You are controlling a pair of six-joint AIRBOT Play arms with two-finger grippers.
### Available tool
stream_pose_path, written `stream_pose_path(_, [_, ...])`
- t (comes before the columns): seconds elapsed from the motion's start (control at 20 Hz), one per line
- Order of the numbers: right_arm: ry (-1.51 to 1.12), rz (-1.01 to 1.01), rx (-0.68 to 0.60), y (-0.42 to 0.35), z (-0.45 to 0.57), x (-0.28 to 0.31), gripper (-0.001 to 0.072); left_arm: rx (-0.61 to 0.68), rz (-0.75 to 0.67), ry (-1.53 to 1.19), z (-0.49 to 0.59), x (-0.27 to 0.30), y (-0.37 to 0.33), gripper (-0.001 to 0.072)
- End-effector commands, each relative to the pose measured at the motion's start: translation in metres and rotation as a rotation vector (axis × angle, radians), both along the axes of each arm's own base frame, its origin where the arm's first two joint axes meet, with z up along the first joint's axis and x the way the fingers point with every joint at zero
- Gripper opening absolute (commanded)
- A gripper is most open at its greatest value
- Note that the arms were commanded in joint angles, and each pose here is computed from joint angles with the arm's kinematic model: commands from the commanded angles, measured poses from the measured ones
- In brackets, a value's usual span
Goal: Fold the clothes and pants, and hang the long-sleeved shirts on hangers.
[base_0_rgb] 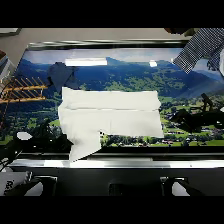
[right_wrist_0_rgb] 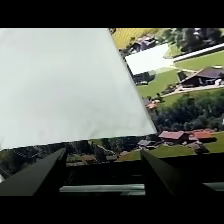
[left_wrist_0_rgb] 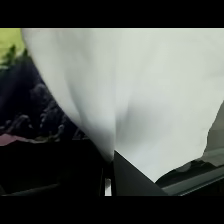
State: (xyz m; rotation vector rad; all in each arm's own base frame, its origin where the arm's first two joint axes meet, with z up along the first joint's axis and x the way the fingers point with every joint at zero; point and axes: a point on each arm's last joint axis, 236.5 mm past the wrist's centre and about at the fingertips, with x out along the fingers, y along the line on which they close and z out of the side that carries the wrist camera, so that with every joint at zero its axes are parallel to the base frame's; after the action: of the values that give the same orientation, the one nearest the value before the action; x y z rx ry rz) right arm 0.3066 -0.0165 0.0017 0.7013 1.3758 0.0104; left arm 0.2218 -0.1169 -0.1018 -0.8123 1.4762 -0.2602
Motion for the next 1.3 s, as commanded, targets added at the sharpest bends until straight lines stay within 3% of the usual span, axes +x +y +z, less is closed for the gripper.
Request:
stream_pose_path(0.0, [0.049, 0.030, -0.063, -0.014, -0.008, -0.010, 0.0554, -0.018, -0.016, 0.013, 0.002, -0.004, -0.005, 0.0020])
stream_pose_path(0.15, [0.134, 0.061, -0.010, -0.008, -0.036, -0.017, 0.0597, -0.019, -0.016, 0.013, 0.003, -0.004, -0.005, 0.0019])
stream_pose_path(0.5, [0.223, 0.081, 0.141, 0.015, -0.091, -0.018, 0.0588, -0.019, -0.016, 0.013, 0.003, -0.004, -0.005, 0.0020])
stream_pose_path(1.1, [0.262, 0.097, 0.192, 0.030, -0.106, -0.026, 0.0564, -0.018, -0.015, 0.012, 0.002, -0.004, -0.005, 0.0019])
stream_pose_path(1.15, [0.263, 0.115, 0.185, 0.034, -0.109, -0.029, 0.0496, -0.018, -0.015, 0.012, 0.002, -0.004, -0.005, 0.0020])
stream_pose_path(1.25, [0.235, 0.129, 0.165, 0.037, -0.113, -0.023, 0.0256, -0.017, -0.015, 0.005, 0.004, -0.001, -0.004, 0.0020])
